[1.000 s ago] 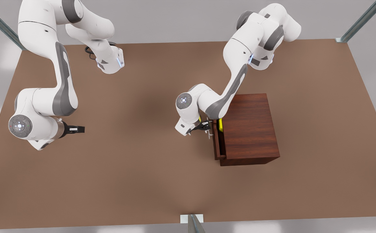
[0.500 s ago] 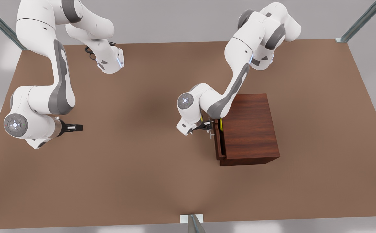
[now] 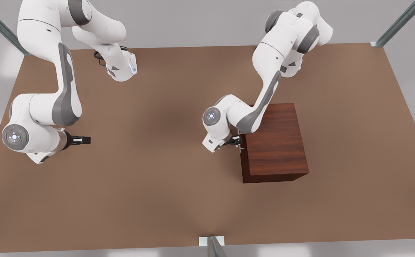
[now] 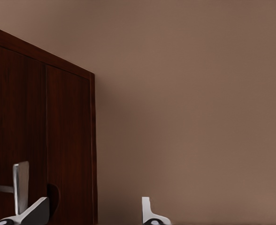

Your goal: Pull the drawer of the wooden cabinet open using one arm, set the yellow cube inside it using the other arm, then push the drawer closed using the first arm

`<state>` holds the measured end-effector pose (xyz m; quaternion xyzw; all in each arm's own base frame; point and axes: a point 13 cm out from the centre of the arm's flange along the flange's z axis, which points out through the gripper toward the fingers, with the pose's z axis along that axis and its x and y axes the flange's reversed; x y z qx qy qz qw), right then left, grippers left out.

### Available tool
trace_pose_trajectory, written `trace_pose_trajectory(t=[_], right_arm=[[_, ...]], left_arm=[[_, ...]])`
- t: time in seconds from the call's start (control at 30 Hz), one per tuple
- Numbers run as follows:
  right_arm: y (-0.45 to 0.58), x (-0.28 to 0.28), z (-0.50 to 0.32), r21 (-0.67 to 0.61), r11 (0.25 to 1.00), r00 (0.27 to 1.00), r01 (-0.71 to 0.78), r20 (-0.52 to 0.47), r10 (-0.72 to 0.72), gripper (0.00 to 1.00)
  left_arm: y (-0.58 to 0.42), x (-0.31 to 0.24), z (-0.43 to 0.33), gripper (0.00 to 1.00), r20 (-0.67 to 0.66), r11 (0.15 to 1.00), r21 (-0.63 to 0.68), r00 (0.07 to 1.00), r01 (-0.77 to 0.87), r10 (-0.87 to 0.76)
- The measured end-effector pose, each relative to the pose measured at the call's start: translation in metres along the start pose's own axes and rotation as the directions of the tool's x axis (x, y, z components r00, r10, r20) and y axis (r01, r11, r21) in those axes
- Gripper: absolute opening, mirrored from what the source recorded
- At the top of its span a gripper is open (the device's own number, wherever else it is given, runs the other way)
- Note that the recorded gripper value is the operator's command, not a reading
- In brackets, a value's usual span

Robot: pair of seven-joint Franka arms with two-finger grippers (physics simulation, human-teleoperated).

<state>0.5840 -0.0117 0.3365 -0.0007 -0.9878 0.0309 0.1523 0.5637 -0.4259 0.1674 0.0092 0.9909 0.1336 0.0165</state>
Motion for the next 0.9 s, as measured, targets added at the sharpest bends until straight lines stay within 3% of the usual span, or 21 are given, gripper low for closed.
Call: trace_pose_trajectory(t=[0.07,0.13,0.23,0.33,0.47,0.6,0.9], right_arm=[[0.0,0.001,-0.001,0.0,1.0,1.0,0.0,-0.002,0.0,1.0],[0.0,0.002,-0.001,0.0,1.0,1.0,0.001,-0.005,-0.001,1.0],[0.0,0.002,-0.001,0.0,1.0,1.0,0.0,-0.009,0.0,1.0],[0.0,0.003,0.0,0.0,1.0,1.0,0.0,-0.012,0.0,1.0],[0.002,0.003,-0.005,0.004,1.0,1.0,0.004,-0.008,-0.004,1.0],[-0.008,0.005,-0.036,0.003,1.0,1.0,-0.013,0.024,0.013,1.0],[-0.004,0.017,-0.037,-0.005,1.0,1.0,-0.008,-0.023,0.008,1.0]], left_arm=[[0.002,-0.017,-0.041,1.0,0.029,0.998,0.058,0.999,0.041,-0.042],[0.052,-0.06,-0.13,1.0,0.076,0.979,0.149,0.985,0.14,-0.152],[0.277,-0.119,-0.179,1.0,0.023,0.921,0.153,0.93,0.358,-0.366],[0.423,-0.04,-0.156,1.0,-0.127,0.886,0.121,0.892,0.448,-0.434],[0.423,-0.015,-0.13,1.0,-0.158,0.923,0.143,0.929,0.356,-0.334],[0.396,-0.045,-0.159,1.0,-0.079,0.948,0.209,0.97,0.241,-0.229],[0.383,-0.051,-0.158,1.0,-0.073,0.958,0.263,0.993,0.113,-0.097]])
